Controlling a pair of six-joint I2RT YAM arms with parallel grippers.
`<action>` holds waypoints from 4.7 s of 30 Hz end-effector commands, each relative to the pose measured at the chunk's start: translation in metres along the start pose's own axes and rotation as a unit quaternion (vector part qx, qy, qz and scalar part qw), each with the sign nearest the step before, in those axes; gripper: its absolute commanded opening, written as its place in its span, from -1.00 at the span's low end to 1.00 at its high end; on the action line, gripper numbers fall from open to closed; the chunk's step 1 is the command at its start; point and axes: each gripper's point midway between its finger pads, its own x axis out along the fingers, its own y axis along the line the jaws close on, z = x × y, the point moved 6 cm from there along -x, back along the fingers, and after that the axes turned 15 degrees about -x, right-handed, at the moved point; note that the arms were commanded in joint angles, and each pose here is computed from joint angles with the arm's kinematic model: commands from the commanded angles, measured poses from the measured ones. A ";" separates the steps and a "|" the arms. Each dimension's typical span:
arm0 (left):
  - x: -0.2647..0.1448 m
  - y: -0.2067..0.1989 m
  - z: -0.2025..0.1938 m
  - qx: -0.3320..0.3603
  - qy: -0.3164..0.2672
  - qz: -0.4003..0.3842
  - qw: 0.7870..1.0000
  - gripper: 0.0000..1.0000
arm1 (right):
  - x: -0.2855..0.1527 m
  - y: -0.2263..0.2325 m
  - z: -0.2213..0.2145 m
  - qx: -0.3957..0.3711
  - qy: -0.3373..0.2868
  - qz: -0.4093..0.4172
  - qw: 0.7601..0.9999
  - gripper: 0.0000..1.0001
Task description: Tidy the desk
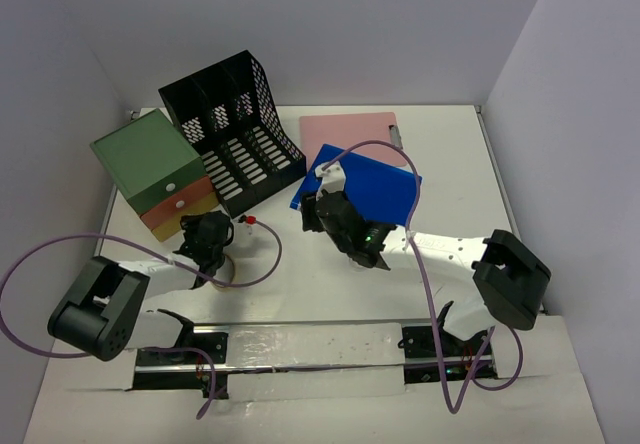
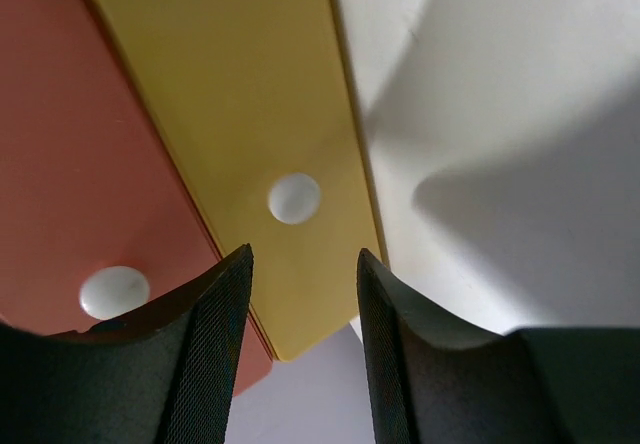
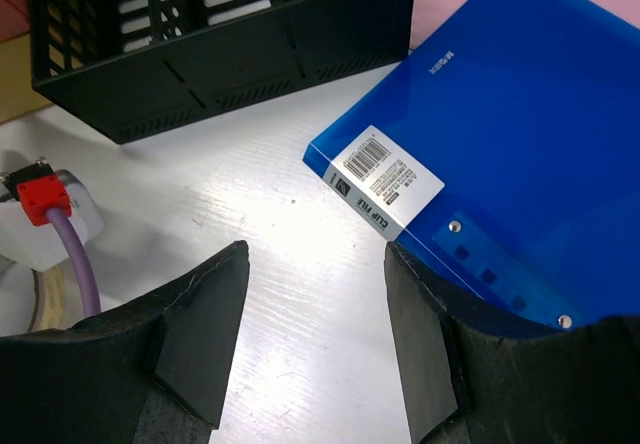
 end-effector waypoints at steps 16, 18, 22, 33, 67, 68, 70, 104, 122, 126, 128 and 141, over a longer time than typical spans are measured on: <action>0.018 0.005 0.006 -0.007 -0.001 0.059 0.998 -0.26 | 0.005 0.000 0.012 0.010 -0.003 -0.006 1.000 0.27; 0.017 0.006 0.005 -0.006 -0.004 0.069 0.998 -0.25 | 0.005 0.000 0.011 0.009 -0.001 -0.005 1.000 0.27; 0.012 0.010 0.006 -0.010 -0.025 0.083 0.996 -0.24 | 0.007 0.001 0.012 0.008 0.001 -0.002 1.000 0.27; 0.011 0.019 0.028 -0.070 -0.070 0.042 0.994 -0.11 | 0.009 0.003 0.019 0.009 0.000 -0.002 1.000 0.26; 0.036 -0.004 0.000 -0.015 -0.006 0.069 0.997 -0.15 | 0.011 -0.004 0.012 -0.007 0.015 -0.016 1.000 0.26; 0.037 -0.004 0.000 -0.014 -0.006 0.073 0.997 -0.16 | 0.011 -0.004 0.012 -0.007 0.015 -0.015 1.000 0.26; 0.037 -0.001 0.001 -0.020 -0.007 0.085 0.996 -0.20 | 0.012 -0.004 0.013 -0.007 0.015 -0.014 1.000 0.27; 0.003 0.012 0.010 -0.243 -0.040 -0.137 0.959 -0.81 | -0.002 -0.015 0.013 0.016 -0.006 -0.022 1.000 0.27; 0.003 0.050 0.005 -0.326 -0.052 -0.103 0.938 -0.20 | -0.006 -0.011 0.021 0.019 -0.018 0.001 1.000 0.26; 0.012 0.038 -0.004 -0.292 -0.047 -0.082 0.952 -0.08 | -0.003 -0.008 0.025 0.020 -0.021 0.007 1.000 0.26; 0.014 0.039 -0.009 -0.241 -0.057 -0.056 0.967 -0.02 | -0.003 -0.007 0.025 0.018 -0.021 0.009 1.000 0.26; 0.008 0.061 0.024 -0.246 -0.102 -0.108 0.958 0.10 | -0.003 -0.010 0.018 0.003 -0.009 0.002 1.000 0.26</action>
